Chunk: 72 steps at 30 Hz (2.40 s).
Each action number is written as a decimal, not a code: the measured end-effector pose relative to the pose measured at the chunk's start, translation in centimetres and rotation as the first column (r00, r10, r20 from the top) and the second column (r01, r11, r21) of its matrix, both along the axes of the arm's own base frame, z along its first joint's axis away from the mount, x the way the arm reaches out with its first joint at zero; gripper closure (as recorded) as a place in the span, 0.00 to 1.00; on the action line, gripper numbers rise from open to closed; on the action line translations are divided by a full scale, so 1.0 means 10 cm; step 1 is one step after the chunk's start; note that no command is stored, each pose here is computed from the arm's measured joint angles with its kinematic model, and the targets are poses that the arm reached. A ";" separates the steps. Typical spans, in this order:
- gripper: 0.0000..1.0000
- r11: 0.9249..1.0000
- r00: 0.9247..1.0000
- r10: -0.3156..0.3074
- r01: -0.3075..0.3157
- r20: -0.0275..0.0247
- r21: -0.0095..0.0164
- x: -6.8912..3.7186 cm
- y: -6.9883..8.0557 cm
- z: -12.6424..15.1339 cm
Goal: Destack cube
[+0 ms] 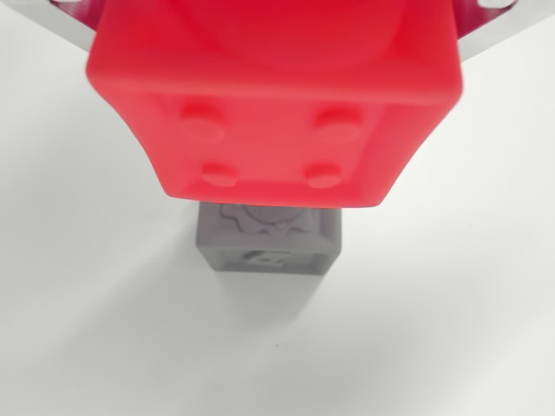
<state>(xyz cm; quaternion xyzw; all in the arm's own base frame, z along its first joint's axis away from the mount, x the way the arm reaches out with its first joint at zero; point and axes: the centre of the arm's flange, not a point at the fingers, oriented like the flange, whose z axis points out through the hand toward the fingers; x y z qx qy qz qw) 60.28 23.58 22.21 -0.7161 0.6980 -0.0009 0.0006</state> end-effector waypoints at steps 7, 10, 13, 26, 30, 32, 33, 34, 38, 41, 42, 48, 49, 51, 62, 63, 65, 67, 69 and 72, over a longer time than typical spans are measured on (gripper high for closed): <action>1.00 1.000 1.000 0.000 0.000 0.001 -0.001 0.00 0.00 0.14; 1.00 1.000 1.000 0.000 0.000 0.001 -0.001 0.00 0.00 0.22; 1.00 1.000 1.000 0.000 0.000 0.001 -0.001 0.00 0.00 0.29; 1.00 1.000 1.000 0.000 0.000 0.002 -0.003 -0.01 0.00 0.61; 1.00 1.000 1.000 -0.001 0.001 0.003 -0.002 -0.01 0.00 0.71; 1.00 1.000 1.000 -0.001 0.001 0.003 -0.002 -0.01 0.00 0.77; 1.00 1.000 1.000 -0.001 0.001 0.003 -0.003 -0.01 0.00 0.79; 1.00 1.000 1.000 -0.001 0.001 0.003 -0.003 0.00 0.00 0.82; 1.00 1.000 1.000 -0.001 0.001 0.006 -0.001 -0.01 0.00 0.92; 1.00 1.000 1.000 -0.001 0.001 0.001 -0.004 -0.06 -0.02 0.91; 1.00 1.000 1.000 -0.001 0.001 -0.002 -0.004 -0.08 -0.03 0.89; 1.00 1.000 1.000 -0.001 0.001 -0.004 -0.005 -0.17 -0.06 0.85; 1.00 1.000 1.000 -0.001 0.001 -0.005 -0.005 -0.19 -0.07 0.85; 1.00 1.000 1.000 -0.001 0.001 -0.003 -0.005 -0.22 -0.08 0.85; 1.00 1.000 1.000 -0.001 0.001 -0.004 -0.005 -0.37 -0.14 0.80; 1.00 1.000 1.000 -0.001 0.001 -0.004 -0.005 -0.38 -0.15 0.80; 1.00 1.000 1.000 -0.001 0.001 -0.004 -0.005 -0.41 -0.16 0.79; 1.00 1.000 1.000 -0.001 0.001 -0.003 -0.005 -0.44 -0.17 0.79; 1.00 1.000 1.000 -0.001 0.001 -0.003 -0.005 -0.47 -0.18 0.78; 1.00 1.000 1.000 0.000 0.000 -0.003 -0.005 -0.52 -0.21 0.77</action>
